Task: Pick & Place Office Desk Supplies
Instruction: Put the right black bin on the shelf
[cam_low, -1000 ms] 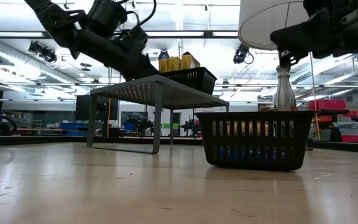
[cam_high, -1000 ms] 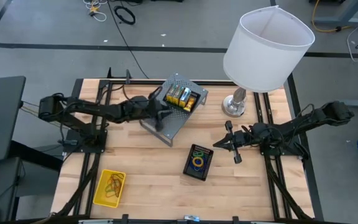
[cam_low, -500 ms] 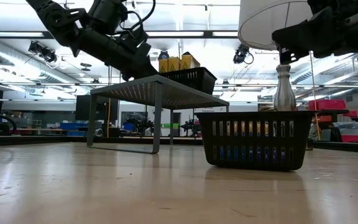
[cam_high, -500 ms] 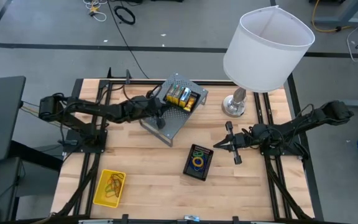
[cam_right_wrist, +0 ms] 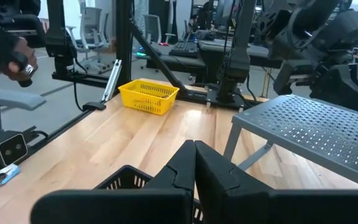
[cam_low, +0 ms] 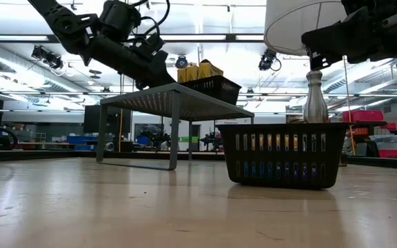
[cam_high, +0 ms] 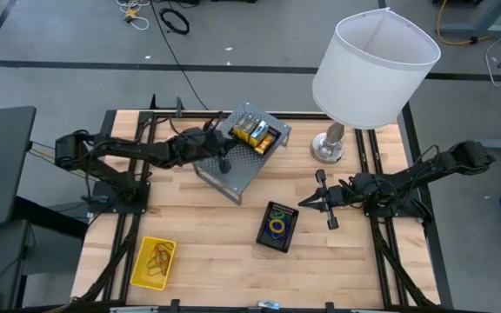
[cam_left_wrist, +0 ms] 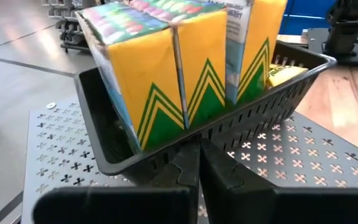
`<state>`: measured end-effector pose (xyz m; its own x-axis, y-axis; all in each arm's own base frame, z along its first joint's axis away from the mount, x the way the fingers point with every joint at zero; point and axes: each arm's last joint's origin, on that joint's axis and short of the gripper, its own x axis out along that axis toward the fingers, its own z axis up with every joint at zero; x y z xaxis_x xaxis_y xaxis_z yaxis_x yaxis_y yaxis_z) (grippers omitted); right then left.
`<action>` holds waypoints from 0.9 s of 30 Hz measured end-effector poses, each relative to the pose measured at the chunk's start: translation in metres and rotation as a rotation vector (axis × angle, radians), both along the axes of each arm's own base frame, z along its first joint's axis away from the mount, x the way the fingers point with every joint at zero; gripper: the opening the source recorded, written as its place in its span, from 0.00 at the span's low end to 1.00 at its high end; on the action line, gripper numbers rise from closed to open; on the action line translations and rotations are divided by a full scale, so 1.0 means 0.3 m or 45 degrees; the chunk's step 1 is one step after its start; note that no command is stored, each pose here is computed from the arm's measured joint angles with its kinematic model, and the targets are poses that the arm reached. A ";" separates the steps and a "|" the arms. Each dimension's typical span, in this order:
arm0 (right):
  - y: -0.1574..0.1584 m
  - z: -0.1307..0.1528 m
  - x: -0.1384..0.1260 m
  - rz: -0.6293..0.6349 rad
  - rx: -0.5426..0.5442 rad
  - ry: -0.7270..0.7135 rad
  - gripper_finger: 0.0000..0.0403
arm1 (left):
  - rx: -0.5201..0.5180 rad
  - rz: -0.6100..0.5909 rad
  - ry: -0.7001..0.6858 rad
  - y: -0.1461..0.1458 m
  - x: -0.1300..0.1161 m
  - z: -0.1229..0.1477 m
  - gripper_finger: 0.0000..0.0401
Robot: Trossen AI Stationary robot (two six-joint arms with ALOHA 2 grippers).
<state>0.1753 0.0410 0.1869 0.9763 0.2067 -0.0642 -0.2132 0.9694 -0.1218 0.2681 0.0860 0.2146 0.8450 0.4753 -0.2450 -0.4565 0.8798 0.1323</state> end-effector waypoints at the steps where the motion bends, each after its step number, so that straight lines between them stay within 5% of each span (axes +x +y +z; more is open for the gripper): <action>1: 0.000 0.000 0.000 0.000 0.000 0.000 0.04 | -0.002 -0.001 0.002 0.003 0.005 0.000 0.02; 13: -0.003 0.000 0.001 -0.034 -0.002 -0.001 0.04 | -0.096 -0.128 0.071 -0.010 0.137 -0.070 0.02; 27: -0.002 0.000 0.000 -0.031 -0.021 -0.004 0.04 | 0.002 -0.018 0.086 -0.013 0.159 -0.049 0.01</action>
